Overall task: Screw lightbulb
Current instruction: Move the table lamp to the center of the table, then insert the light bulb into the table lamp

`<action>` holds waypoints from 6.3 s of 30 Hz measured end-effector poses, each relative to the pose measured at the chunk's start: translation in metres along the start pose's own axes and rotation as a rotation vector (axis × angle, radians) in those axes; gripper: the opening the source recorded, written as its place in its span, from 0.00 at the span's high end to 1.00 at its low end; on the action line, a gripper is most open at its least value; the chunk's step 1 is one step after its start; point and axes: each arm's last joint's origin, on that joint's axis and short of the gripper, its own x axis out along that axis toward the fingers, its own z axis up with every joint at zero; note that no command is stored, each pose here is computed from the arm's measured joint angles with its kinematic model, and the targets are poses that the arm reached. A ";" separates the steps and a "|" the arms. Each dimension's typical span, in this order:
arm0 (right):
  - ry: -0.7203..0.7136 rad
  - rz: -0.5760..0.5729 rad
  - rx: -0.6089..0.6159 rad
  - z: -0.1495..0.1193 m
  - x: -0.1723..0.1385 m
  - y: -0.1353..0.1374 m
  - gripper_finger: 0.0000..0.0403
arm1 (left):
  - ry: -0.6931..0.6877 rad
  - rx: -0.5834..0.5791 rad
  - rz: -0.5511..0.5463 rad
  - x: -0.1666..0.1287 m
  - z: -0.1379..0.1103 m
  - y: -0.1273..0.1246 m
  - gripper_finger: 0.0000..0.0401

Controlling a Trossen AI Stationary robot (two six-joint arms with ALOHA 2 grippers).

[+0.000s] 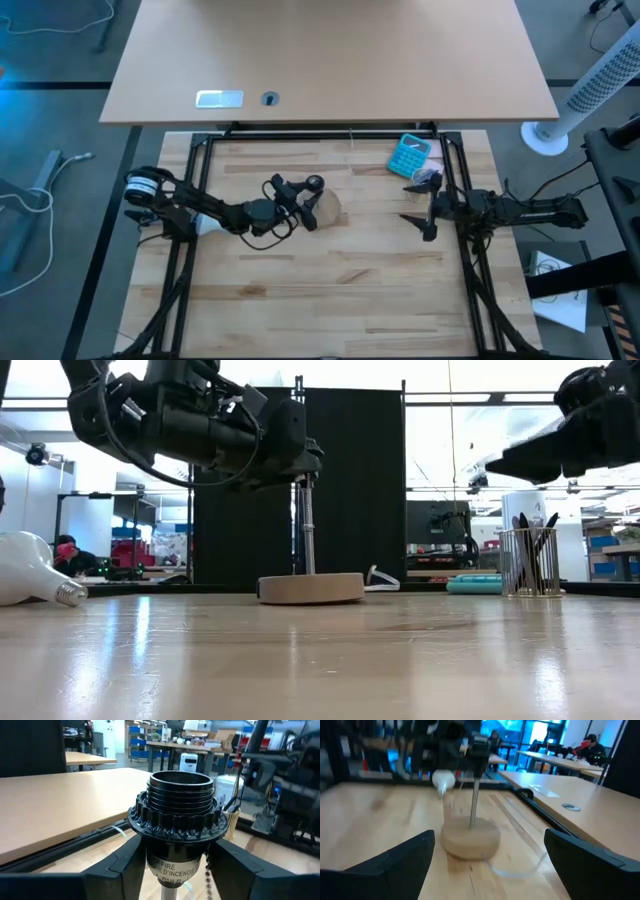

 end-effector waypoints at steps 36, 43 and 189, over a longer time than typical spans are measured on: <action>0.033 0.448 0.100 0.118 0.096 0.031 0.08 | 1.626 0.651 -0.086 -0.087 0.037 0.046 0.26; 0.247 0.370 0.046 0.110 0.105 0.031 0.08 | 1.771 0.685 -0.104 -0.085 0.013 0.058 0.26; 0.849 0.104 -0.024 -0.020 0.263 0.166 0.08 | 0.440 0.207 -0.335 -0.128 0.077 -0.054 0.36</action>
